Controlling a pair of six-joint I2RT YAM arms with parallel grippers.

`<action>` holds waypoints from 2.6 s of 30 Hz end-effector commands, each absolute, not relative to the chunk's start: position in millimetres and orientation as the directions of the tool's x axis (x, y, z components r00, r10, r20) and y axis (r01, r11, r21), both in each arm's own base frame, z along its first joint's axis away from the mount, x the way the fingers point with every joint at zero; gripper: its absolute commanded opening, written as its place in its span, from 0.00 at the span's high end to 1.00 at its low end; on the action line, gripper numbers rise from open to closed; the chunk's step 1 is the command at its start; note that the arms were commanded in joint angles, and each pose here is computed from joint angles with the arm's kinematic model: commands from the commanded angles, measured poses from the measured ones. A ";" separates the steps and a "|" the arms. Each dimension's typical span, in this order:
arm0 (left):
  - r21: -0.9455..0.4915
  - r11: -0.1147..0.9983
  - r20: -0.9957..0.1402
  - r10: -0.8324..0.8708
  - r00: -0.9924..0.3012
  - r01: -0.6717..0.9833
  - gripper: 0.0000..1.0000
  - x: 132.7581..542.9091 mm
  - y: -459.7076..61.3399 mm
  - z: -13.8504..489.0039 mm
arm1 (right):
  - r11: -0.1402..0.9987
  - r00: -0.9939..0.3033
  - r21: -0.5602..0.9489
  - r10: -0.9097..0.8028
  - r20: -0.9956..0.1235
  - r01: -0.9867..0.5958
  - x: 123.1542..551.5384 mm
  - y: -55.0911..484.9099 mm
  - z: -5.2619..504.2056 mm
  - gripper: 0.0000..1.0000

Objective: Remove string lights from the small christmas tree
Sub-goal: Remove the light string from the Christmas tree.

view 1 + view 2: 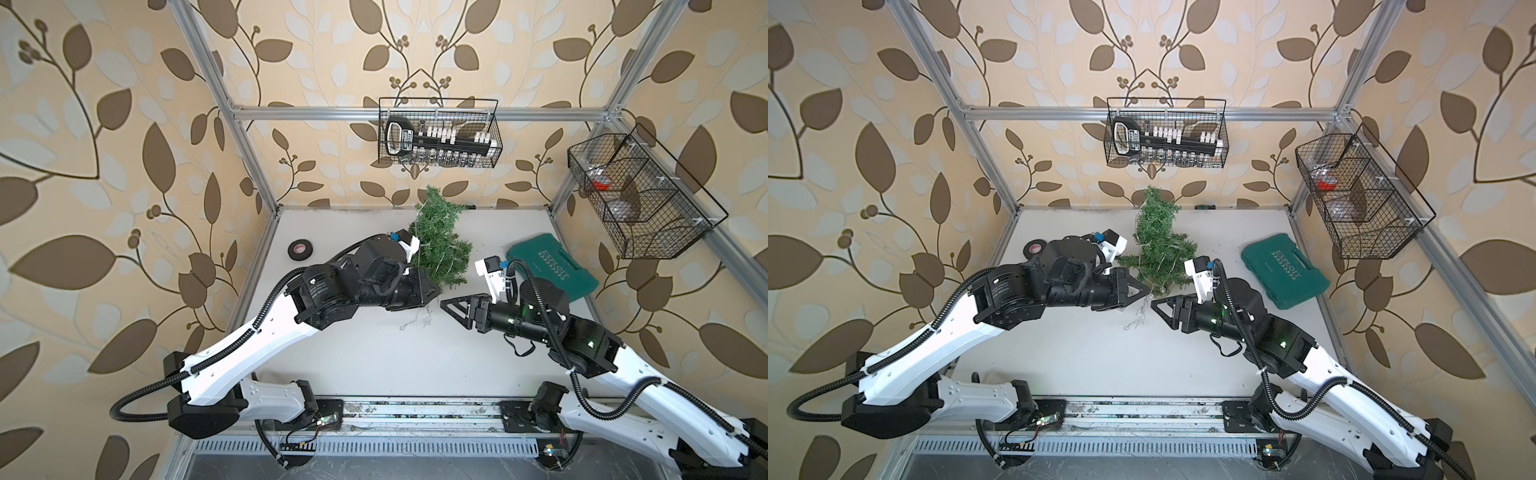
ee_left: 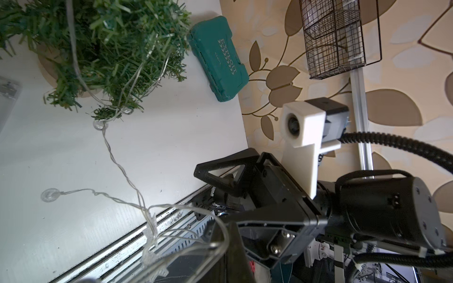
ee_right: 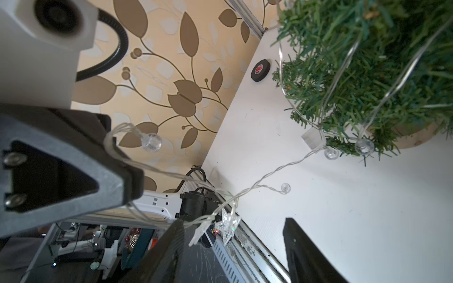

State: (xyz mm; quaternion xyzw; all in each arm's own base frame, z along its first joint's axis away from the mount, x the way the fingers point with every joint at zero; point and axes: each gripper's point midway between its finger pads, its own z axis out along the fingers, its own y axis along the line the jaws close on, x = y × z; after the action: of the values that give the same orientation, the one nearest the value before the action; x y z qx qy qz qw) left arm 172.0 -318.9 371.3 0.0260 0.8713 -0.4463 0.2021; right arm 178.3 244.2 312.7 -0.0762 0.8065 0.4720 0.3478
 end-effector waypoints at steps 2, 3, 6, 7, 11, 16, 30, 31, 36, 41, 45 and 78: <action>-0.771 0.588 -0.412 -0.171 -0.895 0.242 1.00 179.7 -323.6 391.8 | 0.495 -0.650 0.607 0.106 -0.752 -0.622 163.7 247.4 336.7 0.36; -0.766 0.594 -0.419 -0.171 -0.892 0.246 1.00 181.5 -324.0 391.7 | 0.488 -0.641 0.600 0.103 -0.761 -0.634 162.8 247.7 338.5 0.36; -0.752 0.613 -0.430 -0.178 -0.885 0.242 1.00 185.1 -322.4 391.6 | 0.486 -0.625 0.585 0.097 -0.774 -0.649 162.1 247.2 341.3 0.37; -0.752 0.613 -0.430 -0.181 -0.884 0.241 1.00 185.7 -322.2 391.7 | 0.487 -0.620 0.580 0.097 -0.779 -0.653 162.3 246.9 341.4 0.37; -0.759 0.605 -0.422 -0.177 -0.889 0.240 1.00 184.8 -325.4 390.5 | 0.526 -0.589 0.538 0.084 -0.804 -0.659 171.2 247.0 333.3 0.37; -0.758 0.608 -0.423 -0.179 -0.888 0.238 1.00 183.8 -322.2 391.5 | 0.540 -0.562 0.507 0.074 -0.824 -0.672 183.8 256.8 327.8 0.38; -0.756 0.608 -0.433 -0.184 -0.882 0.244 1.00 183.5 -318.9 394.9 | 0.580 -0.521 0.471 0.092 -0.849 -0.665 204.6 264.9 321.0 0.46; -0.756 0.606 -0.434 -0.184 -0.882 0.246 1.00 183.5 -319.0 395.7 | 0.576 -0.523 0.474 0.092 -0.847 -0.666 205.1 266.4 320.2 0.47; -0.753 0.609 -0.444 -0.192 -0.875 0.248 1.00 184.6 -316.0 398.5 | 0.574 -0.517 0.470 0.093 -0.851 -0.671 208.5 270.3 320.1 0.60; -0.753 0.609 -0.447 -0.196 -0.873 0.249 1.00 184.5 -314.5 400.3 | 0.575 -0.516 0.471 0.097 -0.851 -0.669 208.0 269.0 320.0 0.83; -0.749 0.614 -0.453 -0.202 -0.868 0.248 1.00 185.6 -312.5 401.0 | 0.583 -0.516 0.477 0.112 -0.849 -0.658 207.1 264.2 325.2 0.99; -0.729 0.668 -0.484 -0.351 -0.801 0.148 0.40 278.8 -218.4 408.9 | 0.934 -0.089 0.284 0.271 -0.958 -0.218 301.4 117.0 591.0 1.00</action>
State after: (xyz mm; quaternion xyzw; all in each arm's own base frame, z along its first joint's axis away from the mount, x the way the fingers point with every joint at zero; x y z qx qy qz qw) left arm 279.9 -221.3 378.2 -0.0851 0.8790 -0.3790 0.2765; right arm 277.3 127.7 577.1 0.0265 0.7215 0.1851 0.6667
